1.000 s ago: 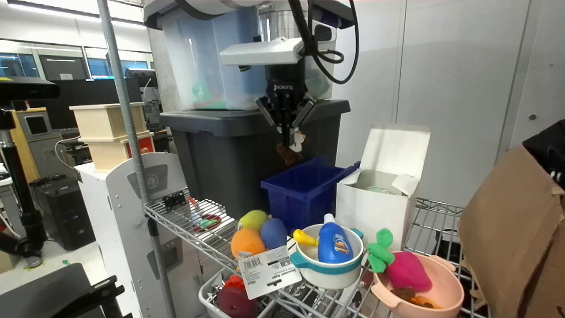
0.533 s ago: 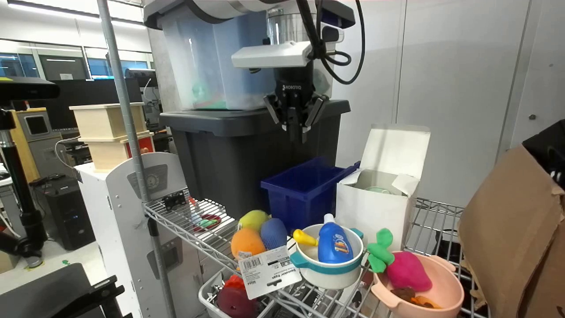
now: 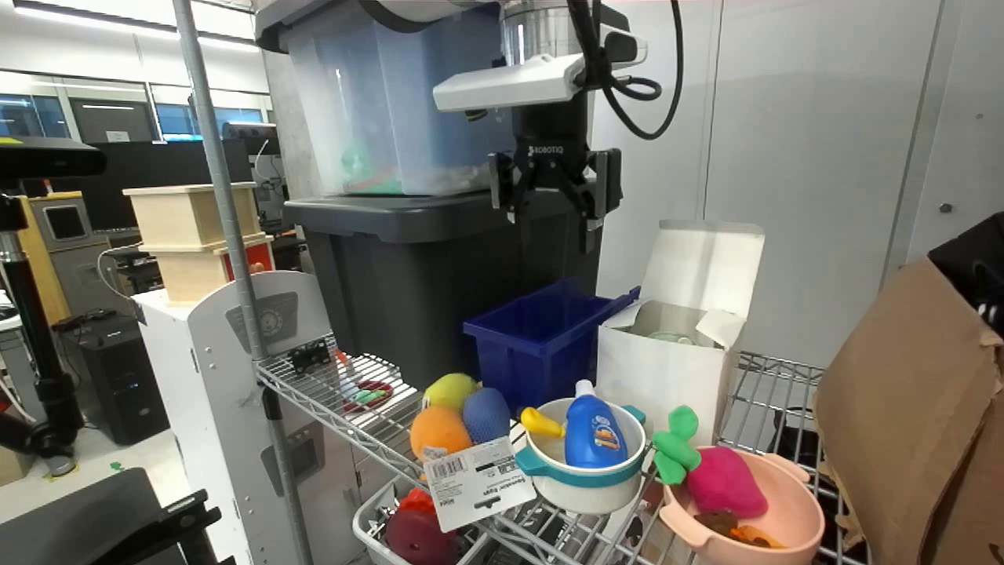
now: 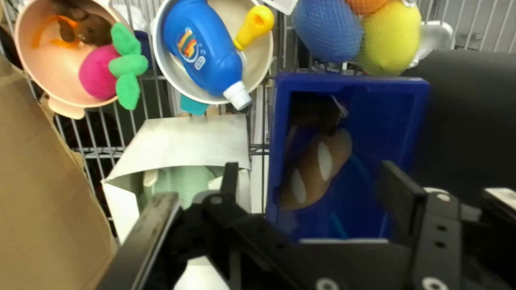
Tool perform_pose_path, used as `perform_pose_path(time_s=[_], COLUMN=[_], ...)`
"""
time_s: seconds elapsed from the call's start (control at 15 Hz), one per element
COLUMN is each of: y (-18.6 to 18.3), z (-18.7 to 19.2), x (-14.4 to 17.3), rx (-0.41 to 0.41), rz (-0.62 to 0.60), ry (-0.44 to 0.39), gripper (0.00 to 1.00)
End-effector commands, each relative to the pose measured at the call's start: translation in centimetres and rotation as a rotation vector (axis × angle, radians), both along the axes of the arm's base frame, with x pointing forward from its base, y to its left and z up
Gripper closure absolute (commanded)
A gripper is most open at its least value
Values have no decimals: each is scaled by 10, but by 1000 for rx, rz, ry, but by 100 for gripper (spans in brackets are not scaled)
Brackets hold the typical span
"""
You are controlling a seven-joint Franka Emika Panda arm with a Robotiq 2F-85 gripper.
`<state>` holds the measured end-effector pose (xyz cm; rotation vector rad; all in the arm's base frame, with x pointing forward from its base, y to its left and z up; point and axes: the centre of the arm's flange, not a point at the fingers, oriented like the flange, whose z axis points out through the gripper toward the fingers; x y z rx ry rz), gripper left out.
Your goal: Put the brown doll in the blue box
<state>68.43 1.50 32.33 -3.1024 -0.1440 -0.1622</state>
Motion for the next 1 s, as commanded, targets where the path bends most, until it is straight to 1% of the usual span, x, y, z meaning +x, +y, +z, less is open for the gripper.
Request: perform_pose_path(time_s=[0.0, 0.2, 0.27, 0.4, 0.53, 0.73, 0.93], y=[-38, -77, -87, -110, -124, -128, -109], z=[12, 24, 29, 35, 42, 45, 44], x=[-20, -46, -55, -85, -108, -135, -163], rx=[-25, -34, -36, -36, -36, -38, -49], rz=[-59, -95, -104, -122, -125, -122, -85], ry=[40, 71, 98, 150, 189, 227, 233], gripper=[0, 0, 0, 0, 0, 0, 0])
